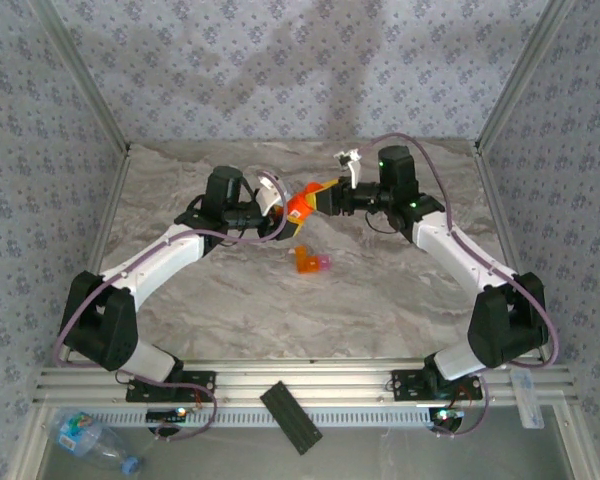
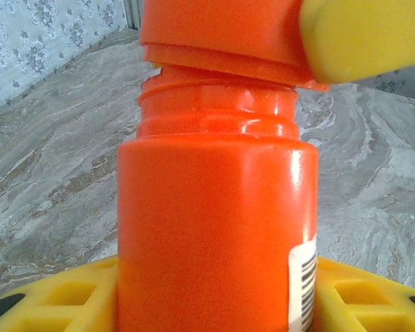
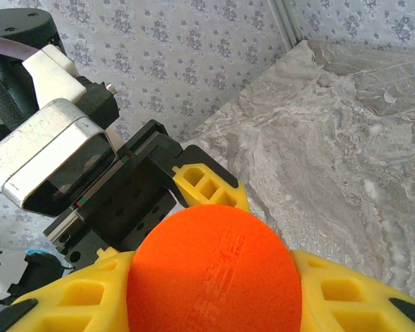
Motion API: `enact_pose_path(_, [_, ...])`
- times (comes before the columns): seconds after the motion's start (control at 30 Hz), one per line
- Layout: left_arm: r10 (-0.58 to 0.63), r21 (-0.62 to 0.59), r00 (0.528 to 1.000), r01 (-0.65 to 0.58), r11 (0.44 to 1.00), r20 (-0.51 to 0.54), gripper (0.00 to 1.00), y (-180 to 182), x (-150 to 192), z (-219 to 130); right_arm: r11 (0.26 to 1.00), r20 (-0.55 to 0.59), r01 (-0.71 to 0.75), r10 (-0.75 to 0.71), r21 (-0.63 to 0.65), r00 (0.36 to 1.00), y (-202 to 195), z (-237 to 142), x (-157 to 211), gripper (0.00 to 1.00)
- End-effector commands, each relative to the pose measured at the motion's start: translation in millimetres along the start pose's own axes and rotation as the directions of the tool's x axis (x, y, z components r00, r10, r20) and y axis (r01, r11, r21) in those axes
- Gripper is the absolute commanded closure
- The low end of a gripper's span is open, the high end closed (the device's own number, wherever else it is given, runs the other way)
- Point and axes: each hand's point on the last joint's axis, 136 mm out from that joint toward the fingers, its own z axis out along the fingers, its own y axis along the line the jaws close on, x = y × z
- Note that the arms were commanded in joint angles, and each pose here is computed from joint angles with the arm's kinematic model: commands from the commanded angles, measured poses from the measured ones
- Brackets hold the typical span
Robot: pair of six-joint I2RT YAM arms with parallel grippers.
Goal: Sort the pills into containers
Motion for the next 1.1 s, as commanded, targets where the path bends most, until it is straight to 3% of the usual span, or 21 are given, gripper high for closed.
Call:
enact_pose_path(0.0, [0.046, -0.021, 0.997, -0.044, 0.999, 0.06, 1.0, 0.4, -21.3, -11.4, 0.996, 0.073, -0.082, 0.083, -0.025, 0.994, -5.5, -3.7, -10.8, 0.68])
enact_pose_path(0.23, [0.045, -0.037, 0.997, -0.043, 0.998, 0.055, 1.0, 2.8, -19.3, -11.9, 0.991, 0.213, -0.132, 0.13, -0.003, 0.968, -8.2, -30.7, -44.7, 0.67])
enact_pose_path(0.37, [0.036, -0.06, 0.997, -0.032, 0.998, 0.066, 1.0, 6.4, -19.9, -12.6, 0.969, 0.241, -0.19, 0.149, 0.157, 0.959, -33.7, -49.1, -42.7, 0.66])
enact_pose_path(0.47, [0.026, -0.105, 0.997, -0.018, 0.994, 0.078, 1.0, 12.3, -21.4, -15.4, 0.894, 0.212, -0.256, 0.187, 0.368, 0.959, -71.3, -65.3, -17.4, 0.66])
enact_pose_path(0.6, [0.021, -0.178, 0.995, -0.003, 0.984, 0.099, 1.0, 19.6, -22.6, -23.1, 0.711, 0.125, -0.267, 0.247, 0.651, 0.961, -120.3, -91.1, 38.2, 0.65])
enact_pose_path(0.7, [0.023, -0.216, 0.992, 0.003, 0.976, 0.121, 1.0, 21.9, -24.1, -29.2, 0.588, 0.096, -0.257, 0.291, 0.767, 0.952, -146.8, -106.2, 76.1, 0.64])
enact_pose_path(0.8, [0.019, -0.243, 0.991, 0.014, 0.97, 0.132, 1.0, 22.2, -23.5, -34.0, 0.49, 0.076, -0.249, 0.346, 0.835, 0.935, -167.3, -115.3, 112.8, 0.64])
enact_pose_path(1.07, [0.007, -0.269, 0.992, 0.028, 0.963, 0.129, 1.0, 18.7, -14.9, -41.3, 0.363, 0.069, -0.261, 0.466, 0.894, 0.882, -198.1, -113.8, 177.9, 0.64])
